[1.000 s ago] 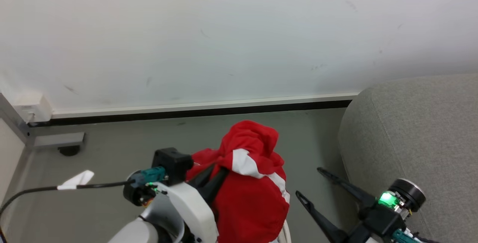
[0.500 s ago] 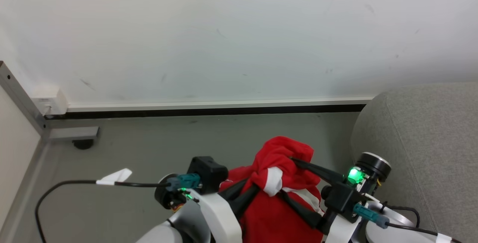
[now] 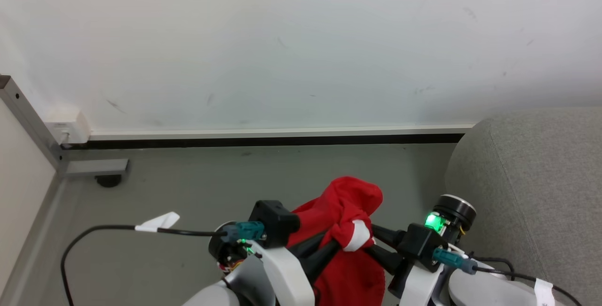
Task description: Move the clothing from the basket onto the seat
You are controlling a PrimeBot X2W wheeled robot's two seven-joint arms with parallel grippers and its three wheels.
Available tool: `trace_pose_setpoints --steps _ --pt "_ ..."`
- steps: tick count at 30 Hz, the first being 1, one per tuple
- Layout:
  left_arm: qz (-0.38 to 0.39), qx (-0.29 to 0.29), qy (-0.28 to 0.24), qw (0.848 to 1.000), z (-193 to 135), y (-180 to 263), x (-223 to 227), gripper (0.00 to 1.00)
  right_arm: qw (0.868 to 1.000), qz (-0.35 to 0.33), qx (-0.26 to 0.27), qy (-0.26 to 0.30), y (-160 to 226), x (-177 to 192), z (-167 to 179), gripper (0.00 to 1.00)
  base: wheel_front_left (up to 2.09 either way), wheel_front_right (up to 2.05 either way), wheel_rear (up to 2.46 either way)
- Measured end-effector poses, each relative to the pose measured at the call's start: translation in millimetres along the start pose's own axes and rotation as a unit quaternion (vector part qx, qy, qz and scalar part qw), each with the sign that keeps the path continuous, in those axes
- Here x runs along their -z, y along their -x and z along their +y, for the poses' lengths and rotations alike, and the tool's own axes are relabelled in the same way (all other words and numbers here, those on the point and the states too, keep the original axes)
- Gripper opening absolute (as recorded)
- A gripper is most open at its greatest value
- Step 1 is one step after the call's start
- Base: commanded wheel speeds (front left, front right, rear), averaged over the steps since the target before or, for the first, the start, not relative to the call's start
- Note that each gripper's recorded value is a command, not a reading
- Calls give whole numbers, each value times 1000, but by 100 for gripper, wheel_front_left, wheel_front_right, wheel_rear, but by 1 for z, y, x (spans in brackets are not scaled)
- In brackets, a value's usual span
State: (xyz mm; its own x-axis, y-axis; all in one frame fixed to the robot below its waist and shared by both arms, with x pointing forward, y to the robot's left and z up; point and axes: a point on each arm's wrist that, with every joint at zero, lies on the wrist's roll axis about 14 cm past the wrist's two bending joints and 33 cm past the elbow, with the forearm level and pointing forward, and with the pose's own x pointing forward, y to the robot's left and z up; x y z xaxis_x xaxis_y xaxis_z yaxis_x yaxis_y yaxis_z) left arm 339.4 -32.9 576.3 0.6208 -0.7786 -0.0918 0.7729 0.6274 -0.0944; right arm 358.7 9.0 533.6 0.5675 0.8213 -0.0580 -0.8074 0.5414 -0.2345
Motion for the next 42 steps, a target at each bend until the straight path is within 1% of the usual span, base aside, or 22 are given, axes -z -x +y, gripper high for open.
trace_pose_setpoints --steps 3,4,5,7,8,9,12,14,19,23,25,27,31,36,42 --pt "-5 -10 3 1000 5 1 -1 0 1000 -2 9 -8 1 -1 -6 0 0 0 0" --pt "-8 -13 4 1000 6 1 -1 9 1000 -2 11 -9 2 -2 -8 0 0 0 0" --pt "-14 -18 6 1000 8 2 -2 38 1000 -3 14 -9 2 -2 -10 0 0 0 0" --pt "-15 -26 9 1000 11 3 1 57 1000 -9 24 -17 2 -5 -16 0 0 0 0" --pt "-16 -29 13 999 12 4 3 83 999 -12 26 -20 3 -7 -17 0 0 0 0" --pt "-21 -35 16 999 13 5 3 100 999 -17 30 -24 3 -9 -19 0 0 0 0" --pt "-45 -59 23 997 22 7 3 100 998 -28 45 -25 4 -14 -28 0 0 0 0" --pt "-49 -75 32 995 28 10 11 100 997 -37 56 -26 6 -19 -35 0 0 0 0" --pt "-74 -118 44 989 42 22 27 100 996 -48 67 -33 8 -22 -38 0 0 0 0" --pt "-95 -155 26 983 55 36 39 100 995 -57 79 -31 9 -27 -46 0 0 0 0" --pt "-96 -167 13 981 60 43 48 100 994 -60 85 -30 10 -29 -49 0 0 0 0" --pt "-90 -179 13 980 64 48 59 100 994 -63 89 -30 10 -31 -52 0 0 0 0" --pt "-81 -186 6 979 66 54 70 100 993 -67 94 -34 10 -31 -53 0 0 0 0" --pt "-101 -187 0 977 67 55 61 100 992 -70 99 -35 11 -32 -56 0 0 0 0" --pt "-106 -172 0 979 61 52 60 100 991 -71 109 -33 15 -33 -61 0 0 0 0"
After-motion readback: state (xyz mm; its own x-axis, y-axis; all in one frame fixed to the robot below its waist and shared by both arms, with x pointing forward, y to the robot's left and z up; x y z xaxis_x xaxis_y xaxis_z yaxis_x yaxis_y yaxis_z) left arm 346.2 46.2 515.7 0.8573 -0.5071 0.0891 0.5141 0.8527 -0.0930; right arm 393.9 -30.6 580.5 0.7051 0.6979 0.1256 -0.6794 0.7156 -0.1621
